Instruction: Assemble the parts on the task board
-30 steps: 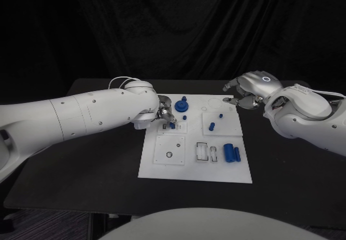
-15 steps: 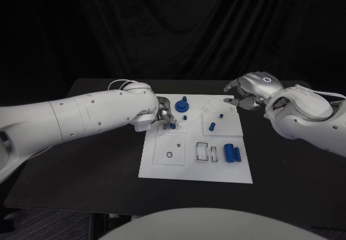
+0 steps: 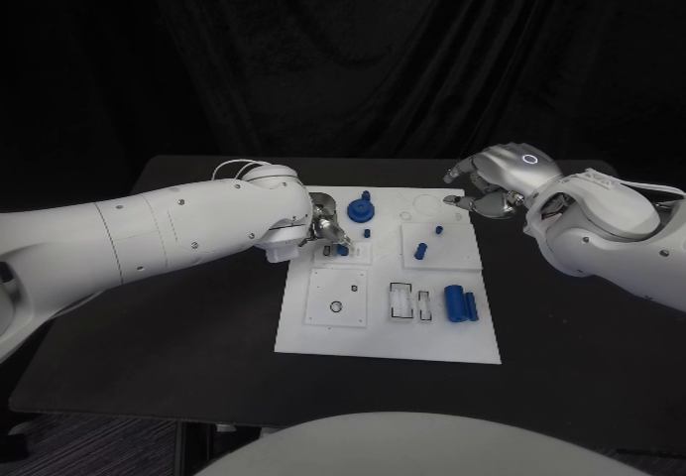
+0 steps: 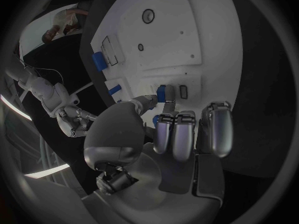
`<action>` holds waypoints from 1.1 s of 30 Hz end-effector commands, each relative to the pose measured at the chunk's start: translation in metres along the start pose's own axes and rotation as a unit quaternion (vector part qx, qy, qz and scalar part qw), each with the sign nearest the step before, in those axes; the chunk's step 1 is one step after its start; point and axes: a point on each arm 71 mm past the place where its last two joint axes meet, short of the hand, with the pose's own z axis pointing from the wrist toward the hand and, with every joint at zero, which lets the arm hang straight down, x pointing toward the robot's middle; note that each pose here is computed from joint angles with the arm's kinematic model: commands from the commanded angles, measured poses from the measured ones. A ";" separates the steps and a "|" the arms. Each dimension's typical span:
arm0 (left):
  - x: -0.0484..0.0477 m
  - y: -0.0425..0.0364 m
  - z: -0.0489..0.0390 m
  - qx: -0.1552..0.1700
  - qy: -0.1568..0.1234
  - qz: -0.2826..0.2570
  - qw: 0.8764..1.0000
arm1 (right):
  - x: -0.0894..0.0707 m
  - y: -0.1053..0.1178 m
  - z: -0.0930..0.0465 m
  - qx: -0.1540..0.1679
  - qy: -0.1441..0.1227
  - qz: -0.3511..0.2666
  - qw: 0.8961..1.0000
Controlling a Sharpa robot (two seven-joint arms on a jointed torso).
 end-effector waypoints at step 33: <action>0.0016 0.0037 0.0003 0.012 -0.021 -0.001 1.000 | 0.002 -0.001 -0.002 0.005 0.007 -0.002 1.000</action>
